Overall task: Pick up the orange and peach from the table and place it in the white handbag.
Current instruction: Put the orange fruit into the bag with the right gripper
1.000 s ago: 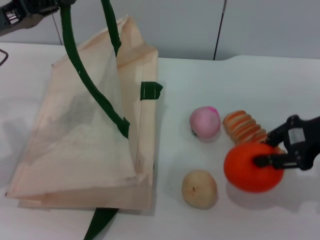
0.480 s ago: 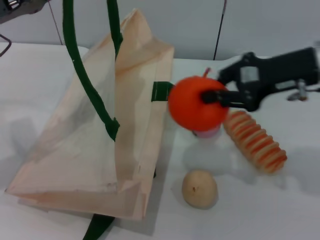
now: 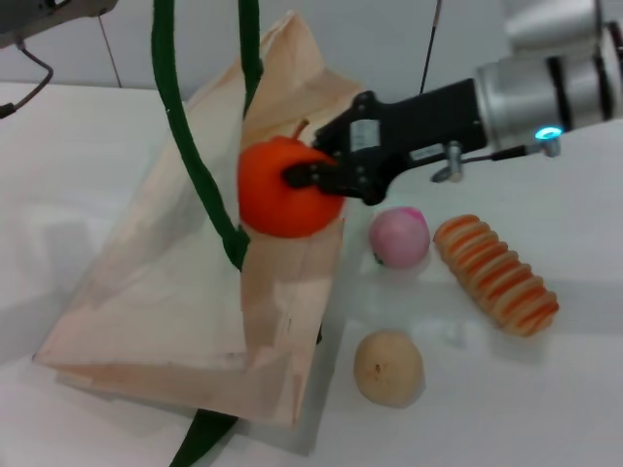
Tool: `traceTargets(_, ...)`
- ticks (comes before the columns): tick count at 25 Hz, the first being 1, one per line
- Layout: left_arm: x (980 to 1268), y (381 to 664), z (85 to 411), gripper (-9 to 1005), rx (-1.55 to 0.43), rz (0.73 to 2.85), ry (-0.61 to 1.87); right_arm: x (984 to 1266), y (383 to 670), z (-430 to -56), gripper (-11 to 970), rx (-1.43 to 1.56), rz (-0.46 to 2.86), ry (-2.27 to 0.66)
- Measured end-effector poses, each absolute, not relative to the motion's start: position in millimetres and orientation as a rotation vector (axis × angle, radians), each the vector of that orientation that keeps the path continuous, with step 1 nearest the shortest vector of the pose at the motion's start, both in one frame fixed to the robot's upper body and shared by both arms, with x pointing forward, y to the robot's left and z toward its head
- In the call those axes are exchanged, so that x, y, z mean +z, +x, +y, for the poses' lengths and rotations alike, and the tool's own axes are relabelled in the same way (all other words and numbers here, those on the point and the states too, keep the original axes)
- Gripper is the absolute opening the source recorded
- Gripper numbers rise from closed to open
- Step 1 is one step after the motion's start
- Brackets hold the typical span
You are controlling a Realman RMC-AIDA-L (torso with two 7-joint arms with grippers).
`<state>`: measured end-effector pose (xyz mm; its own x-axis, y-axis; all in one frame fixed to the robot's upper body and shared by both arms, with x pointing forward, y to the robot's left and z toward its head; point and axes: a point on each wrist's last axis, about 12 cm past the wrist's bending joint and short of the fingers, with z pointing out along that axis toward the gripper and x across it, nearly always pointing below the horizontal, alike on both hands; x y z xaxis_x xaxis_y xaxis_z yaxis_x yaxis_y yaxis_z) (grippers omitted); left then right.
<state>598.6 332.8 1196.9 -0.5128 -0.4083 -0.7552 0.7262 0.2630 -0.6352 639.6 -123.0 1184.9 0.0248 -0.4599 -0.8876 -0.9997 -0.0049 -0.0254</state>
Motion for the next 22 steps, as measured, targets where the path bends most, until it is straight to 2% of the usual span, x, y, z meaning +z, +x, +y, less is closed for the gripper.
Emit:
traceTargets(7,1200,605,320,131,-1.465,1.542,0.335,1177,649,-92,74,0.837,1.561,-1.562)
traceTargets(22,1202,610,305,130,-1.497,1.527,0.373,1165,665,-79,56,0.652,1.636,-1.476)
